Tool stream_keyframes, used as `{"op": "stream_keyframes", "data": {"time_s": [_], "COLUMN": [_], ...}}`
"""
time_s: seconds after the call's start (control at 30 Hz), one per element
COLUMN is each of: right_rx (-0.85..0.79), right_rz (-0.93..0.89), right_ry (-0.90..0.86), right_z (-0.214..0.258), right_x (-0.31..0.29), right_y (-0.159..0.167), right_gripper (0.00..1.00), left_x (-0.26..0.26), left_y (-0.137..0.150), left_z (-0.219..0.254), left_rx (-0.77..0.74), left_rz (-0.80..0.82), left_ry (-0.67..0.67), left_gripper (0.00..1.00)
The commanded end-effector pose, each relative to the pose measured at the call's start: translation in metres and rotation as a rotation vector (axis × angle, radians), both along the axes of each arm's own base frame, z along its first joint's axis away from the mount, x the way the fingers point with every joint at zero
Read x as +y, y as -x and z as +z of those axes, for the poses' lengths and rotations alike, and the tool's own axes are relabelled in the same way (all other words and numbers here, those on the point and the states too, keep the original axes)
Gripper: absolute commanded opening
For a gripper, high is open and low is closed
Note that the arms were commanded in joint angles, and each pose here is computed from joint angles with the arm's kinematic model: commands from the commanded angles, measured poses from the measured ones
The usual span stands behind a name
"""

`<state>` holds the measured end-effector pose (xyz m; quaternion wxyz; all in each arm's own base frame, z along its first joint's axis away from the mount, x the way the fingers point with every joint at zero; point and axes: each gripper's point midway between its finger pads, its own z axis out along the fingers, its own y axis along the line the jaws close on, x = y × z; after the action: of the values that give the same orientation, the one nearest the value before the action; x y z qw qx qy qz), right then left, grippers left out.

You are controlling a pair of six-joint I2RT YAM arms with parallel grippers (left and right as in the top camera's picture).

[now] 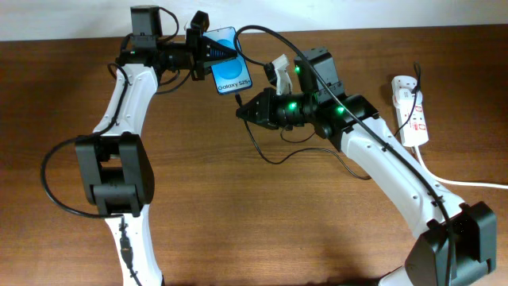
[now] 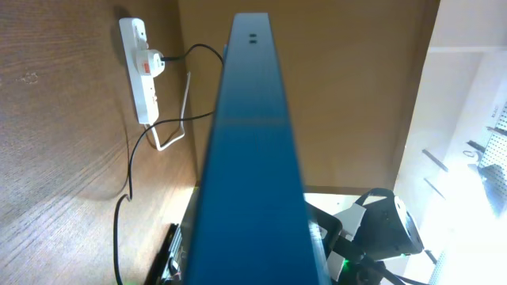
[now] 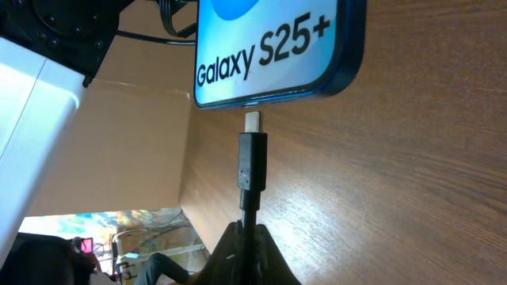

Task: Plug charger to phone and switch on socket
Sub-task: 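Push the cable plug up into the phone's bottom port with the right gripper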

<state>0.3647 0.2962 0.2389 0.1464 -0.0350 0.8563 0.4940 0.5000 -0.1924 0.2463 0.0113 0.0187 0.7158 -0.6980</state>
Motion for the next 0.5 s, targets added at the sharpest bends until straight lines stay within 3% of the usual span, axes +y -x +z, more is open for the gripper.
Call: {"op": "stream_keyframes", "data": {"time_s": [0.0, 0.47], "right_rx": [0.005, -0.044], "right_rz": [0.012, -0.041], "right_ry": [-0.010, -0.010], "right_z": [-0.001, 0.004], "right_x": [0.003, 0.002], "right_y": [0.002, -0.013], "right_gripper": [0.04, 0.04], "left_x": [0.002, 0.002], "left_y": [0.002, 0.002], "left_z": [0.004, 0.005], "left_rx": [-0.004, -0.010], "left_rz": [-0.024, -0.028], "left_ry": [0.023, 0.026], "left_gripper": [0.00, 0.00]}}
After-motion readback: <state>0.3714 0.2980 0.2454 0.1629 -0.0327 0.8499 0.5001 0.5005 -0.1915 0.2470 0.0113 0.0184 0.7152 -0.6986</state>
